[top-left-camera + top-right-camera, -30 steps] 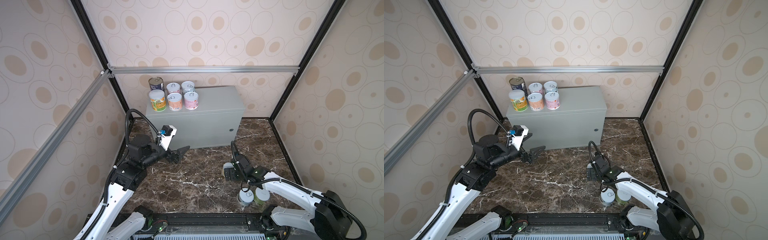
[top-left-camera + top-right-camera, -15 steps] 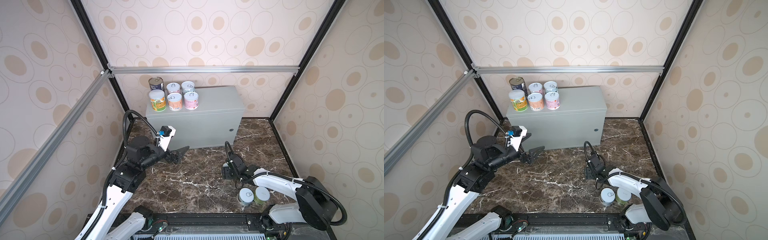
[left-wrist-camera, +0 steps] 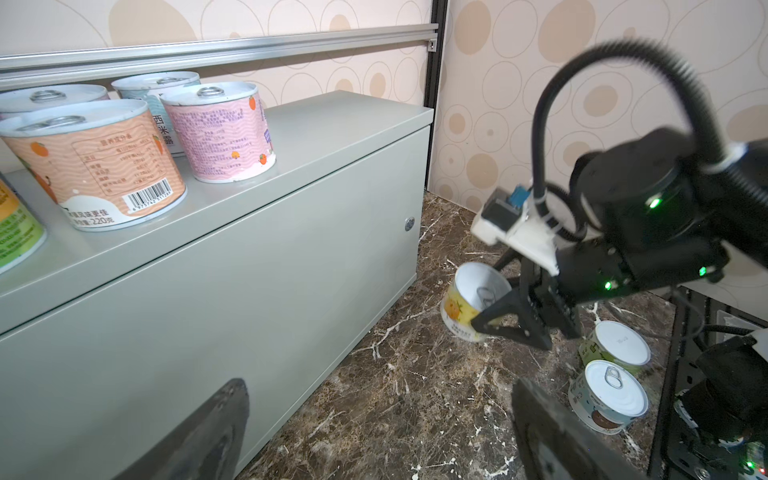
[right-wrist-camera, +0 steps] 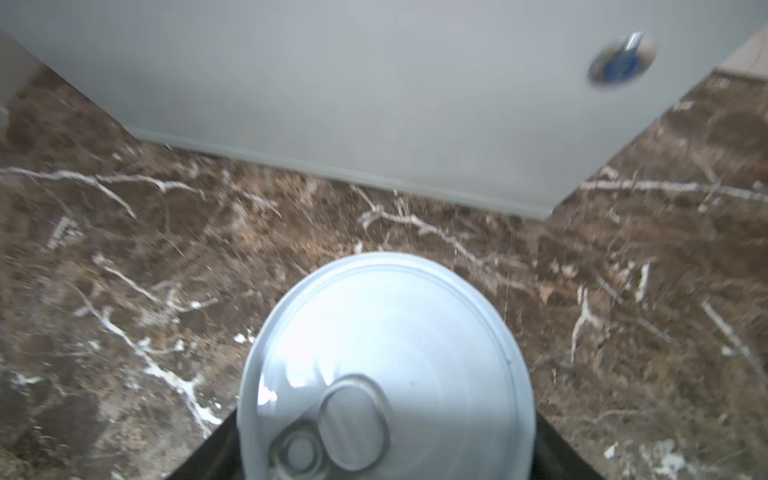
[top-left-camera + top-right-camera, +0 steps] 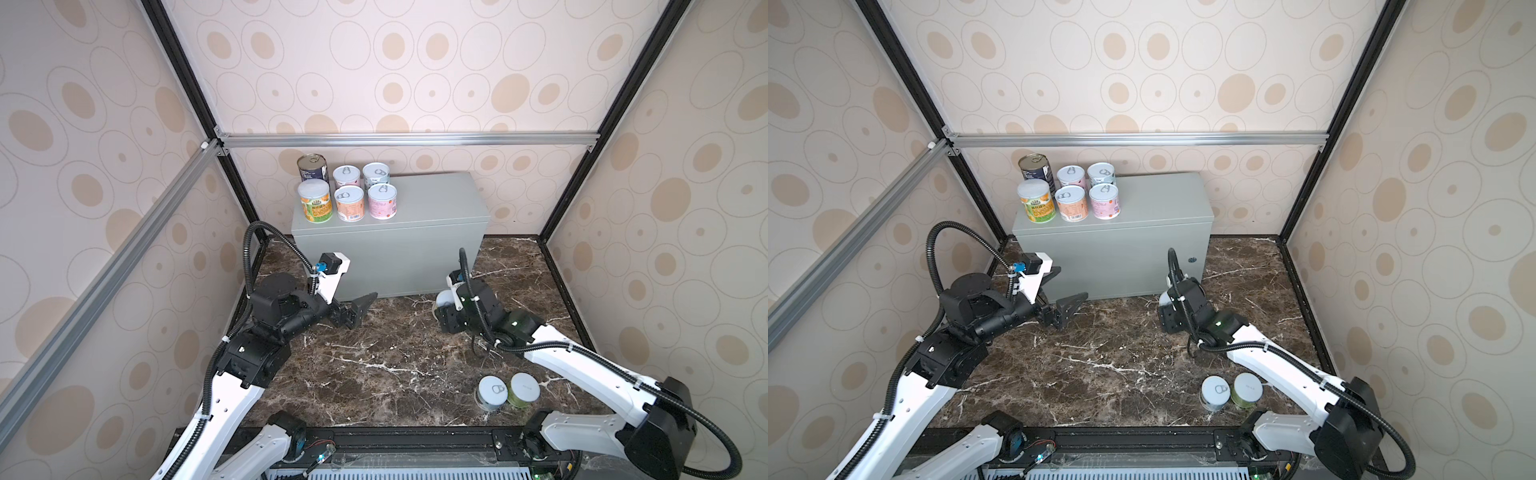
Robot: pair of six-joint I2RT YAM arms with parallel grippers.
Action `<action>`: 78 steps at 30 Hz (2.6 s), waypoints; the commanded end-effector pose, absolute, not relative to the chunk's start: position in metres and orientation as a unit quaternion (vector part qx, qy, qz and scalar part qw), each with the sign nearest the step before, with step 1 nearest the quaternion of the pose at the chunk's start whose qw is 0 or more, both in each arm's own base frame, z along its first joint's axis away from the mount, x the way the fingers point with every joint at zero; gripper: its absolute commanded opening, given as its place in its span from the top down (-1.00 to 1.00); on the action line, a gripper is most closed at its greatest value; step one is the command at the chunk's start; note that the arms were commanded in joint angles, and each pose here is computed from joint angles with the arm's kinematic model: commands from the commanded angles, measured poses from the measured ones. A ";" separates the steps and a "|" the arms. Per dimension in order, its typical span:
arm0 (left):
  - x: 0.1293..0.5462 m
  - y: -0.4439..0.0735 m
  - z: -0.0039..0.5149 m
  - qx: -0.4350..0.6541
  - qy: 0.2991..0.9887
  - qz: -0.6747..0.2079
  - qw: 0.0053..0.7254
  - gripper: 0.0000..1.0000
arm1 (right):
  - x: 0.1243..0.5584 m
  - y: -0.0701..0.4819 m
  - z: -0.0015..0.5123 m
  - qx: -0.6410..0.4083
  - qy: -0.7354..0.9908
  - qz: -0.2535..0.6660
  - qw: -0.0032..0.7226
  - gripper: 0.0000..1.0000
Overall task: Place and organize the canned foods onto the counter
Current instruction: 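Lift the yellow can with the right gripper to the cabinet top, then lower the yellow can onto the cabinet top beside the light-blue can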
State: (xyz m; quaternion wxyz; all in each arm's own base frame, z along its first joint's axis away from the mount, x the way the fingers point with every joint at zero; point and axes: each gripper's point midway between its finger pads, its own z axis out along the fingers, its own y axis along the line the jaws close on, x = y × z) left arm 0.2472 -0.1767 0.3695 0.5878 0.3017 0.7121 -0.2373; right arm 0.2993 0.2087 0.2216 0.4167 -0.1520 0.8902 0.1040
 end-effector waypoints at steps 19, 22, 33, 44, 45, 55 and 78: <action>0.231 -0.164 0.378 0.302 0.703 -0.216 0.607 -0.96 | 0.419 0.252 0.452 -0.215 0.797 0.108 0.555 -0.24; 0.231 -0.162 0.375 0.301 0.705 -0.211 0.607 -0.96 | 0.435 0.259 0.462 -0.215 0.791 0.107 0.563 -0.26; 0.236 -0.163 0.368 0.304 0.708 -0.204 0.604 -0.96 | 0.471 0.270 0.447 -0.205 0.794 0.115 0.561 -0.50; 0.245 -0.166 0.369 0.306 0.713 -0.200 0.599 -0.96 | 0.489 0.276 0.431 -0.201 0.797 0.130 0.554 -0.73; 0.246 -0.167 0.370 0.305 0.713 -0.202 0.599 -0.96 | 0.490 0.276 0.431 -0.200 0.797 0.132 0.554 -0.74; 0.260 -0.178 0.387 0.297 0.710 -0.227 0.596 -0.96 | 0.484 0.265 0.428 -0.203 0.800 0.131 0.550 -0.81; 0.266 -0.177 0.401 0.261 0.714 -0.243 0.603 -0.96 | 0.501 0.276 0.416 -0.219 0.781 0.179 0.556 -0.38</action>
